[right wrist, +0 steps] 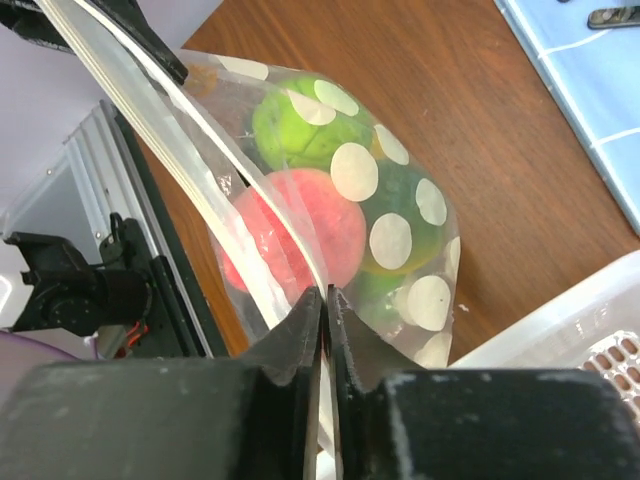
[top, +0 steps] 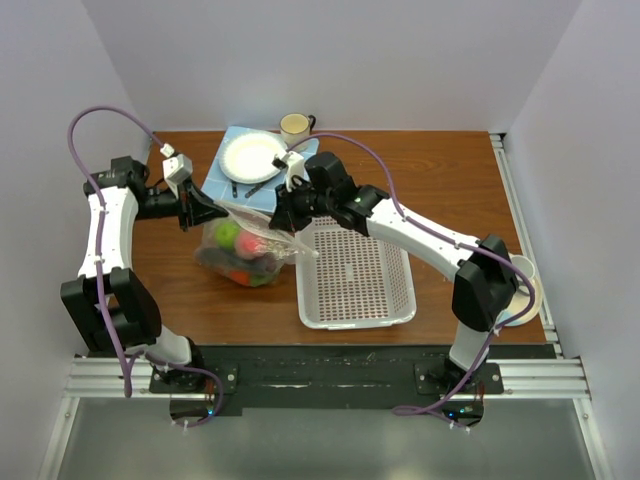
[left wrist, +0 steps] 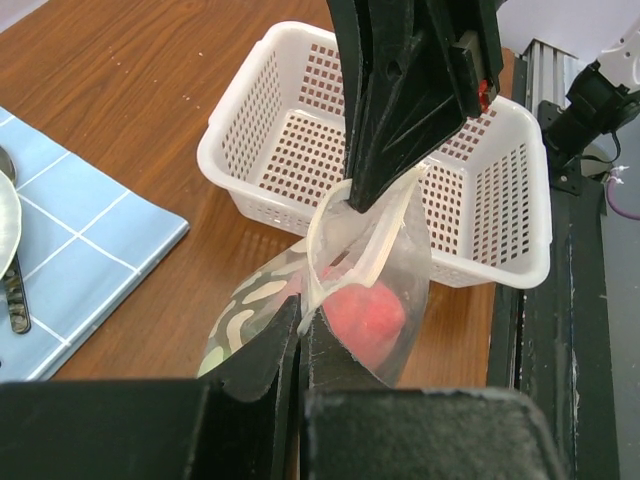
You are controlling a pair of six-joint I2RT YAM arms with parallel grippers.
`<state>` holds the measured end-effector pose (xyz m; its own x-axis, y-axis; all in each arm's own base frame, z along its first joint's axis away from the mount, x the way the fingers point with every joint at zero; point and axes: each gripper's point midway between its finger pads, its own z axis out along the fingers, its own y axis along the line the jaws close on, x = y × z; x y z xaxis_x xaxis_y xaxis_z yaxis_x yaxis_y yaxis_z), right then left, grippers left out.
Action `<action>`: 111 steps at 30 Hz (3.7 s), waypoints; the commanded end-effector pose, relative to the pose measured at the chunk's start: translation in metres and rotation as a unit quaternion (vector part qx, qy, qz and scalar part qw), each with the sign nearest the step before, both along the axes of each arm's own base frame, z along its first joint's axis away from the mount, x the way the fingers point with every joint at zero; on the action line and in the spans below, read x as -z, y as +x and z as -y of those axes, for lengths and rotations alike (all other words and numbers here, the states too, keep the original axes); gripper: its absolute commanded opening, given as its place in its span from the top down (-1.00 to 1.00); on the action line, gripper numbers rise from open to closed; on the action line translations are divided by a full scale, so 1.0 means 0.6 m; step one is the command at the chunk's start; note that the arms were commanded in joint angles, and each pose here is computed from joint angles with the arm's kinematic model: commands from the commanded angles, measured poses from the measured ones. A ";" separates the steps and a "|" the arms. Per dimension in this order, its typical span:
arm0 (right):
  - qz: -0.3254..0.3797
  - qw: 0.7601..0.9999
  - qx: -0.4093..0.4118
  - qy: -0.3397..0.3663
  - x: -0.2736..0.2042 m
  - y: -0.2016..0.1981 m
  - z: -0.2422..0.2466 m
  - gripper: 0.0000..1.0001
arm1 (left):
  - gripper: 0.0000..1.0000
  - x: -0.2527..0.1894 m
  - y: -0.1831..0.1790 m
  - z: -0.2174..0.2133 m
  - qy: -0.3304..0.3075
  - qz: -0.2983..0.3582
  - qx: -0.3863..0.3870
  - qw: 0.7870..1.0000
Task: Open the zip-top bag and remove the fake food
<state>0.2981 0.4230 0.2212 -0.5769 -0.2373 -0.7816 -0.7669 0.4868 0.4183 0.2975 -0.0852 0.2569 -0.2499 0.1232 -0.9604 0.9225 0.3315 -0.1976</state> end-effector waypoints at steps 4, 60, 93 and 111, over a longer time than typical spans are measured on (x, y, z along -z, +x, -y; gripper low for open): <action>0.031 0.999 -0.004 0.040 -0.060 0.010 -0.012 1.00 | 0.36 -0.027 -0.003 0.000 0.017 0.036 0.001 0.999; 0.127 0.991 0.041 0.017 -0.171 0.080 -0.095 0.49 | 1.00 -0.074 0.160 -0.107 0.131 0.102 -0.218 0.962; 0.076 0.991 0.076 0.076 0.032 -0.095 -0.117 0.14 | 1.00 0.145 -0.056 -0.018 0.136 -0.079 -0.150 0.976; 0.158 0.971 0.176 0.022 0.090 0.008 -0.136 0.22 | 1.00 0.114 -0.081 -0.001 0.132 -0.064 -0.085 0.986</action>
<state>0.2819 0.5150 0.1459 -0.4340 -0.0927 -0.8961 -0.7002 0.6606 0.2708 0.2529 -0.0733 0.1689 -0.4570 0.3223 -0.8290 0.7740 0.6033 -0.1921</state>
